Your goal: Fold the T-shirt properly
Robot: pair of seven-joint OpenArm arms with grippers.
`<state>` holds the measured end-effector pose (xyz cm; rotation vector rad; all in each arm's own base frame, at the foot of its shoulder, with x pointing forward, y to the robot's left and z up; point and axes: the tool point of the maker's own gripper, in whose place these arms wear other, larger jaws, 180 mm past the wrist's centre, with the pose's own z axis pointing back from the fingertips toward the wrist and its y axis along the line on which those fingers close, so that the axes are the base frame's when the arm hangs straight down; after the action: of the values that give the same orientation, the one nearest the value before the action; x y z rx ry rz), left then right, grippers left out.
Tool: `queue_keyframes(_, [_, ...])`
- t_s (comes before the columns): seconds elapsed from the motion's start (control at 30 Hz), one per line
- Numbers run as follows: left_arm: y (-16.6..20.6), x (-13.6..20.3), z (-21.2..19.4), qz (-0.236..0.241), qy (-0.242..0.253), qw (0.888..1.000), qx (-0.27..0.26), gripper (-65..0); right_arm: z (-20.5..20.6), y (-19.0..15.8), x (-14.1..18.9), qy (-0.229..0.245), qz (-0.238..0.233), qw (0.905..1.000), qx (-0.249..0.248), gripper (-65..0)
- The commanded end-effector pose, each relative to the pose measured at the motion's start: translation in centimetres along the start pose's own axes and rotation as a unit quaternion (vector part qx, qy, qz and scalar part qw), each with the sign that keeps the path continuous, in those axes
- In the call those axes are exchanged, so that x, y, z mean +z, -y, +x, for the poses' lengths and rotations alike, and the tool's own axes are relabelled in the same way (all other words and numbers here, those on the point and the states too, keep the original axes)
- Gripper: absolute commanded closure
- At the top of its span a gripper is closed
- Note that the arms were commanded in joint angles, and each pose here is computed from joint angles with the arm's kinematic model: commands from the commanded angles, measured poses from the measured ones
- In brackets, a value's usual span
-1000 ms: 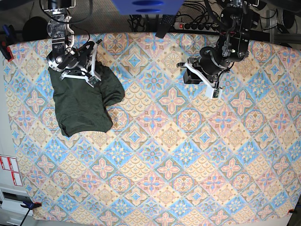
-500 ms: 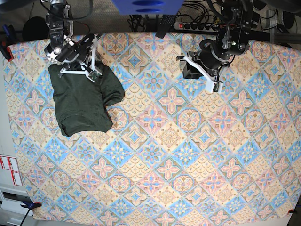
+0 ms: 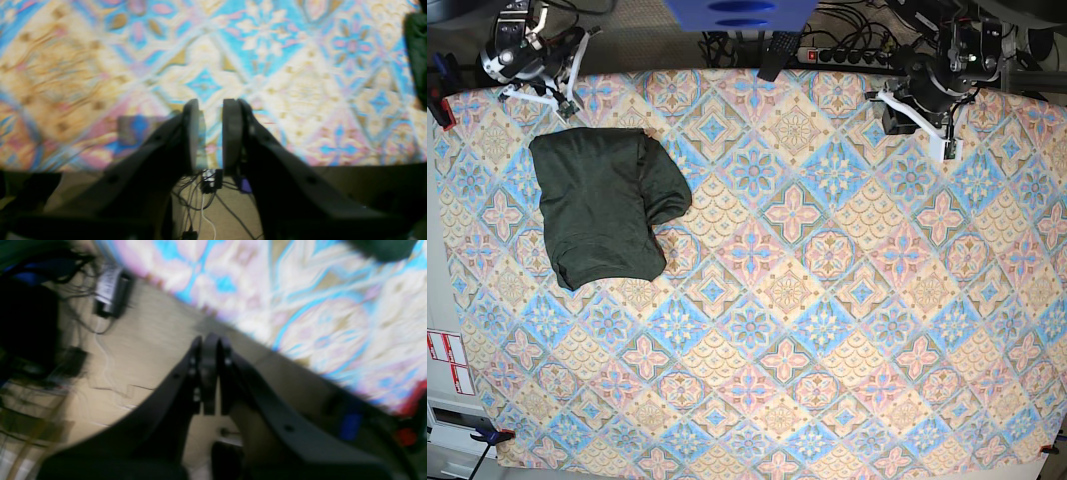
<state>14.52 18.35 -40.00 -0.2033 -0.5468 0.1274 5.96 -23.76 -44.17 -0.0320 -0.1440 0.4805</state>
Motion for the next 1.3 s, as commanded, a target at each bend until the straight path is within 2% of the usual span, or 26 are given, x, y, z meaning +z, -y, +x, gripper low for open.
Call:
queue_keyframes(0.0, [0.1, 0.5, 0.0, -0.003, 0.006, 1.0, -0.003, -9.6, -0.8, 0.6, 0.7, 0.001, -0.005, 0.9999, -0.01, 0.0])
queue_keyframes(0.13, [-0.7, 1.9, -2.4, 0.006, -0.026, 0.999, -0.017, -6.7, -2.4, 1.1, 2.0, 0.024, 0.011, 0.9966, -0.078, 0.0])
queue_keyframes(0.2, [-0.8, 2.5, -3.5, 0.008, -0.039, 0.999, -0.016, -5.6, -3.8, 1.4, 2.7, 0.02, 0.011, 0.9947, -0.1, 0.0])
queue_keyframes(0.37, [-1.5, 4.1, -7.8, 0.02, -0.095, 0.995, -0.011, 0.0, -7.3, 0.7, 3.2, -0.018, 0.016, 0.9931, -0.115, 0.0])
queue_keyframes(0.47, [-2.1, 4.8, -10.5, 0.028, -0.13, 0.991, -0.003, 0.0, -9.1, -0.1, 2.9, -0.041, 0.029, 0.9911, -0.123, 0.0])
queue_keyframes(0.63, [-4.8, 4.5, -15.3, 0.059, -0.189, 0.98, 0.028, 0.0, -11.9, -2.7, 1.0, -0.081, 0.074, 0.9829, -0.147, 0.0])
queue_keyframes(0.77, [-6.8, 3.7, -18.4, 0.082, -0.194, 0.977, 0.043, 0.0, -13.5, -5.5, -0.8, -0.091, 0.117, 0.9744, -0.169, 0.0])
queue_keyframes(0.93, [-7.0, 1.8, -23.4, 0.082, -0.242, 0.967, 0.0, 0.0, -13.8, -8.2, -3.4, -0.083, 0.16, 0.964, -0.195, 0.0])
queue_keyframes(1.0, [-7.0, 1.1, -25.7, 0.079, -0.262, 0.962, -0.019, 0.0, -14.5, -9.1, -4.6, -0.095, 0.174, 0.9576, -0.209, 0.0])
queue_keyframes(1.2, [-7.0, -0.1, -29.4, 0.075, -0.289, 0.954, -0.035, 0.0, -17.5, -9.9, -7.1, -0.121, 0.168, 0.9523, -0.223, 0.0])
queue_keyframes(1.27, [-7.2, -0.6, -30.2, 0.075, -0.293, 0.952, -0.042, 0.0, -17.7, -10.3, -7.8, -0.117, 0.171, 0.9496, -0.235, 0.0])
